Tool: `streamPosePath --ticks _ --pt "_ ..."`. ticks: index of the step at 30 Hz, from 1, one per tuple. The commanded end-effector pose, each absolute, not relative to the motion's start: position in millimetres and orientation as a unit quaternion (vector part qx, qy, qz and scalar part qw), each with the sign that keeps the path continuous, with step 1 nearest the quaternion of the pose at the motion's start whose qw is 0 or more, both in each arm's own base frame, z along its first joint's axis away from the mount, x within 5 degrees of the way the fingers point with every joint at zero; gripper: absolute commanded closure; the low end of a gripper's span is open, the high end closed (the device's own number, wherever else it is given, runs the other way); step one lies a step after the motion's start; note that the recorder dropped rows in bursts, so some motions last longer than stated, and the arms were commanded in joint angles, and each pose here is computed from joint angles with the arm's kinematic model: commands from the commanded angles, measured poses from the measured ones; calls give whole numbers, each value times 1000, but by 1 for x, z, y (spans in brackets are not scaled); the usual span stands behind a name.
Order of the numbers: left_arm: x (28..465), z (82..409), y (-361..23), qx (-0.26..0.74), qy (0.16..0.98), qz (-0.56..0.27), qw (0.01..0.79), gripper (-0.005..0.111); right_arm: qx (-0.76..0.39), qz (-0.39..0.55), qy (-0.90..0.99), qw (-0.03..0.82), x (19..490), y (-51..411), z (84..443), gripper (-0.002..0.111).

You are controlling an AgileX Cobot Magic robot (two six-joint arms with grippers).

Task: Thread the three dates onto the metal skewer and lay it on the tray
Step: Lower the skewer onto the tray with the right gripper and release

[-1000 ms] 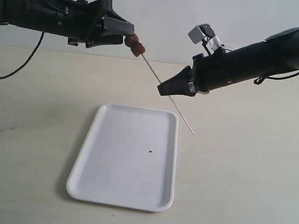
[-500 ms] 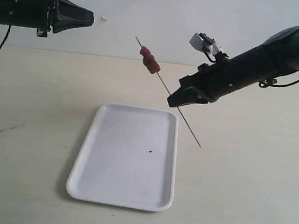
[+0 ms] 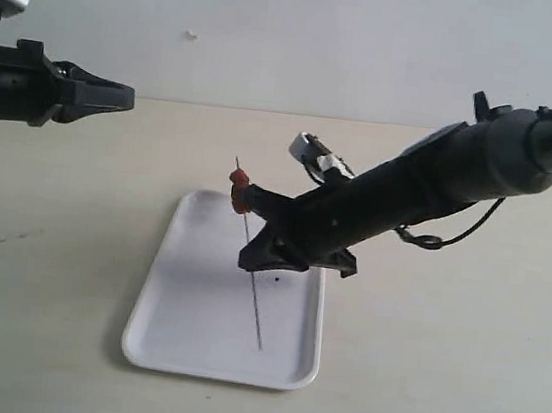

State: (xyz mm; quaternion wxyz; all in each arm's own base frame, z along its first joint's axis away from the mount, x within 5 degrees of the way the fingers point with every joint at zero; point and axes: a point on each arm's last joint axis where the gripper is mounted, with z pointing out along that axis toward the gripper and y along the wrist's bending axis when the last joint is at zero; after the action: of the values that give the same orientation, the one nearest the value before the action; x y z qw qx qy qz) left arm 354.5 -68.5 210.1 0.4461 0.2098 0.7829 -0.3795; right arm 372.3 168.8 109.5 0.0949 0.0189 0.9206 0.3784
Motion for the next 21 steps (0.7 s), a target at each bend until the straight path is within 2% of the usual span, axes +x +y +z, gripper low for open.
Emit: streamPosePath --ticks 1,5,12,21 --pt "344 235 -66 212 772 -358 480 107 93 339 923 158 359 189 122 108" --pt "333 251 -66 220 762 -351 497 107 135 302 927 178 342 204 120 108" --pt "319 263 -66 226 754 -349 509 107 127 310 928 162 329 223 119 108" --pt "312 267 -68 234 742 -369 508 107 114 304 934 151 327 223 113 85"
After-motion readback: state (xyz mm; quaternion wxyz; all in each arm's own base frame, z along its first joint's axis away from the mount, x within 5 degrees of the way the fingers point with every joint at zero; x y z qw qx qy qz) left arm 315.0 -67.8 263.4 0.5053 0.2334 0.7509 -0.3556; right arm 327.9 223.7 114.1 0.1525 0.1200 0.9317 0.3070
